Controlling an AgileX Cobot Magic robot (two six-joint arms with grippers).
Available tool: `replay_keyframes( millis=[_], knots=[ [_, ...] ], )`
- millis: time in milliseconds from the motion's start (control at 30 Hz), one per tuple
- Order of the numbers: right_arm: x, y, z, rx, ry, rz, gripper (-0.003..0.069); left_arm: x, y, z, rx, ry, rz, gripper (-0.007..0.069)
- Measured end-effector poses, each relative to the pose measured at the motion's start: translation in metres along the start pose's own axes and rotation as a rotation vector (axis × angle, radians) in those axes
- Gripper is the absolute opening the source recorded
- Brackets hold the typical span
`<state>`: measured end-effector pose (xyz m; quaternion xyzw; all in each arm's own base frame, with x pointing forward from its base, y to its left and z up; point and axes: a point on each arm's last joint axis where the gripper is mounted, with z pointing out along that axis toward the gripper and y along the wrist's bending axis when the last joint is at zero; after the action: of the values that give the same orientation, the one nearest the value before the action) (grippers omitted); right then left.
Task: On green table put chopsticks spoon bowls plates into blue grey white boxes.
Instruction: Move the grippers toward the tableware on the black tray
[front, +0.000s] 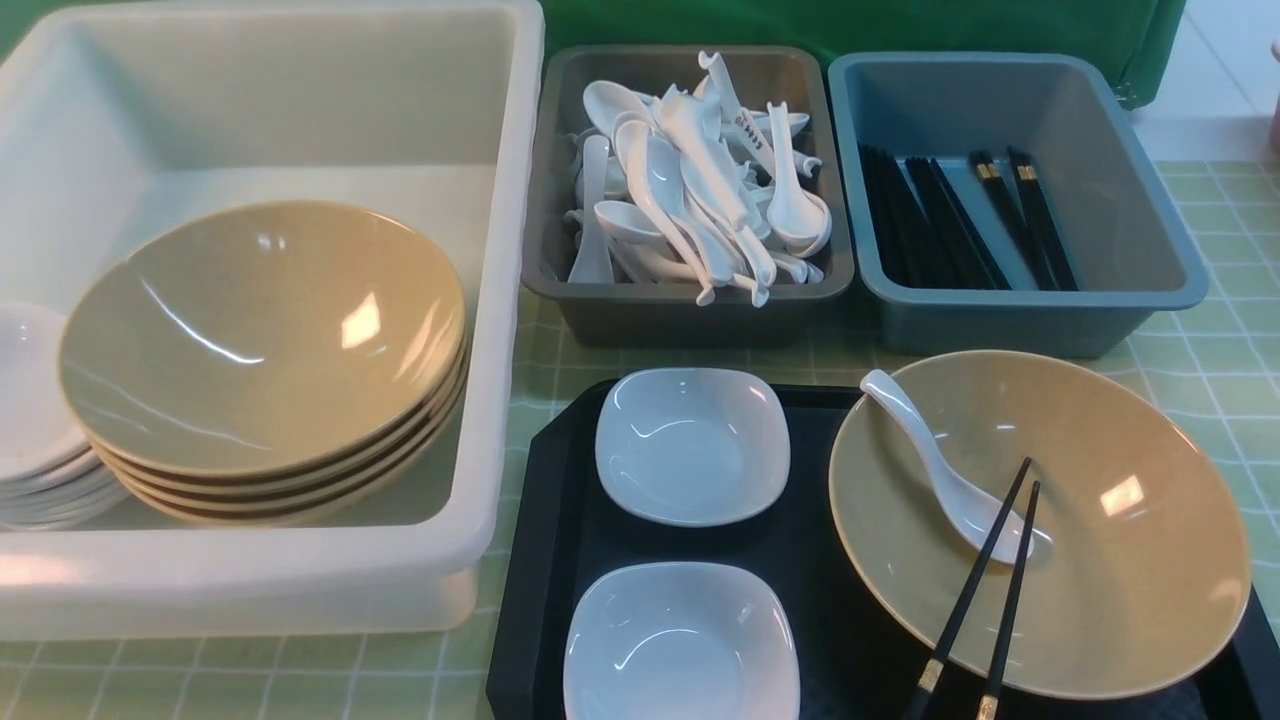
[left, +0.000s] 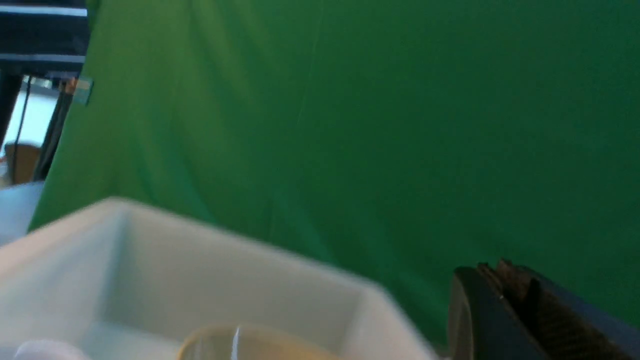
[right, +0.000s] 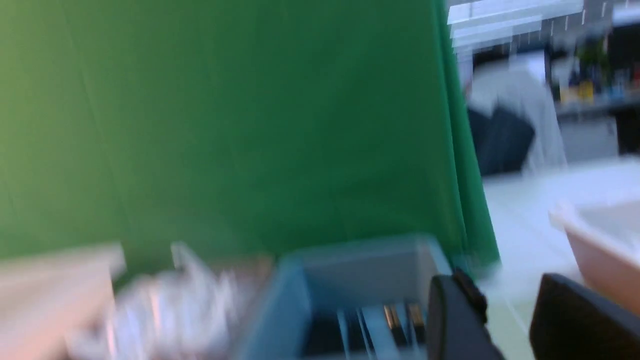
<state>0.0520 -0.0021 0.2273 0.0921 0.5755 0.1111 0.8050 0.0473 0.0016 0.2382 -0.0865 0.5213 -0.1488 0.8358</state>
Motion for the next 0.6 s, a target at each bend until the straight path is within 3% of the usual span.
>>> replay_keyframes(
  millis=[167,267,300,367,467,600],
  knots=[
    [-0.05,0.015,0.003,-0.04,-0.117,0.037,0.0235,-0.046,-0.012,0.004,0.054,-0.232,-0.075,-0.0001],
    [-0.112,0.035,0.009,-0.066,-0.155,0.035,0.0235,-0.093,-0.031,0.02,0.074,-0.215,-0.081,-0.0001],
    [-0.112,0.035,0.008,-0.066,-0.155,0.035,0.0235,-0.099,-0.033,0.022,0.076,-0.209,-0.081,-0.0001],
    [-0.146,0.046,0.024,-0.064,-0.11,0.028,0.0235,-0.121,-0.045,0.046,0.059,-0.083,-0.073,-0.0001],
    [-0.163,0.053,0.047,-0.041,0.008,0.019,0.0235,-0.128,-0.051,0.07,0.03,0.072,-0.064,-0.0001],
    [-0.153,0.054,0.09,0.016,0.336,-0.057,0.0235,-0.099,-0.048,0.119,-0.063,0.481,-0.019,-0.0001]
  ],
)
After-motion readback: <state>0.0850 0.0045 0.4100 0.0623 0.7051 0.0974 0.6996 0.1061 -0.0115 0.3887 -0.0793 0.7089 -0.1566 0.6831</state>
